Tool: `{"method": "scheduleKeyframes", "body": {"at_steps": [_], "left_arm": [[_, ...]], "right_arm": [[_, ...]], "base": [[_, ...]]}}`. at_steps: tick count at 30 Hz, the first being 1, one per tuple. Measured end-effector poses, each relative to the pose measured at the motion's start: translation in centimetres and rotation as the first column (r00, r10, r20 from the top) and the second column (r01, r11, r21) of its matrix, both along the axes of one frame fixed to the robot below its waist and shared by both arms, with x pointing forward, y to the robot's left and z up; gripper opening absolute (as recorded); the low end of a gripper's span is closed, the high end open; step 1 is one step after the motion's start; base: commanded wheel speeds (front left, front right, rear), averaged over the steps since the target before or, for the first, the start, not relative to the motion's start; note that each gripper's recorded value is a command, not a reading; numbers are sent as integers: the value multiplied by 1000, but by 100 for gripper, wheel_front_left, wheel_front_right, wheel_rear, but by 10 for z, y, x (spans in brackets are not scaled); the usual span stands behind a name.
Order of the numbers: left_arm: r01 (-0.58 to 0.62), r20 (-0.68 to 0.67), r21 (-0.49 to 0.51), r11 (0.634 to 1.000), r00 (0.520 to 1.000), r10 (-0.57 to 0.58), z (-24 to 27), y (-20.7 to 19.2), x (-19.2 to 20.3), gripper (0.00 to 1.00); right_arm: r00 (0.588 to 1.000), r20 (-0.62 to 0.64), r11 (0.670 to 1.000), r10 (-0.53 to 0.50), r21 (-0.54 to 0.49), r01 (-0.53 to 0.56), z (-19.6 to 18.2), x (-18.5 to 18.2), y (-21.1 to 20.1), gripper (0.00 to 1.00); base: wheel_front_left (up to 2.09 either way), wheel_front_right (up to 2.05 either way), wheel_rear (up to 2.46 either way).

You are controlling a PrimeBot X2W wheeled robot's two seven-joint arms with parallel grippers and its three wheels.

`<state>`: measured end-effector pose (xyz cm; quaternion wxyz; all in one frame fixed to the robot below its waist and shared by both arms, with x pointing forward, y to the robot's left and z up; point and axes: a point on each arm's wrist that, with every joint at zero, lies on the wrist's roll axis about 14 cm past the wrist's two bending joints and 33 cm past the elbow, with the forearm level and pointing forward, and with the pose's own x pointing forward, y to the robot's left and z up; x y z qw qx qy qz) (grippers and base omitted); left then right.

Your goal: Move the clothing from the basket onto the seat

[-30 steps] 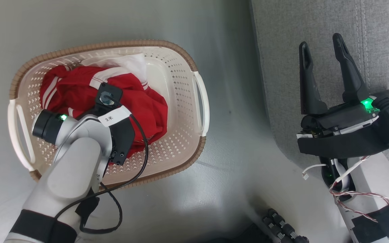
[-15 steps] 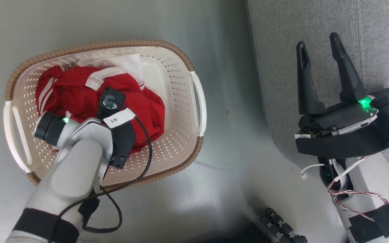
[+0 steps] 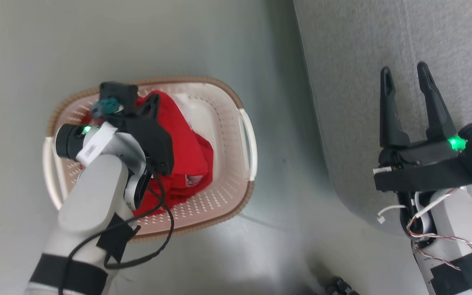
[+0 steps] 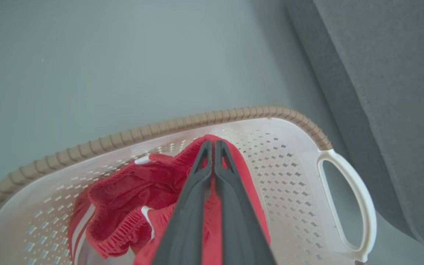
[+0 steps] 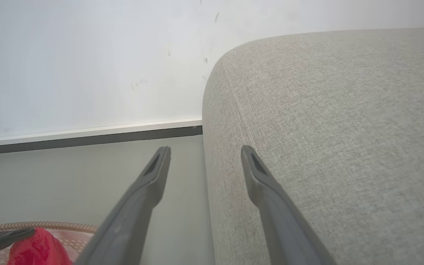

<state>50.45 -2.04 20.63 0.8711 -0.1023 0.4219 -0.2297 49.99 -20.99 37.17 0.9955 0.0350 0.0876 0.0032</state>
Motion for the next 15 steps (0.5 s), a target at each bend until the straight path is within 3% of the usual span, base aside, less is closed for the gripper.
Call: {"method": "scheduleKeyframes", "body": {"at_steps": [8, 15], "left_arm": [[-139, 161, -118, 983, 974, 157, 58, 26, 5, 0], [-224, 279, -172, 959, 923, 266, 106, 57, -3, 0]], "right_arm": [[999, 47, 1000, 9, 14, -10, 26, -7, 4, 100], [994, 100, 999, 37, 13, -39, 52, -10, 9, 100]], "base": [[0, 0, 0], [0, 0, 0]]}}
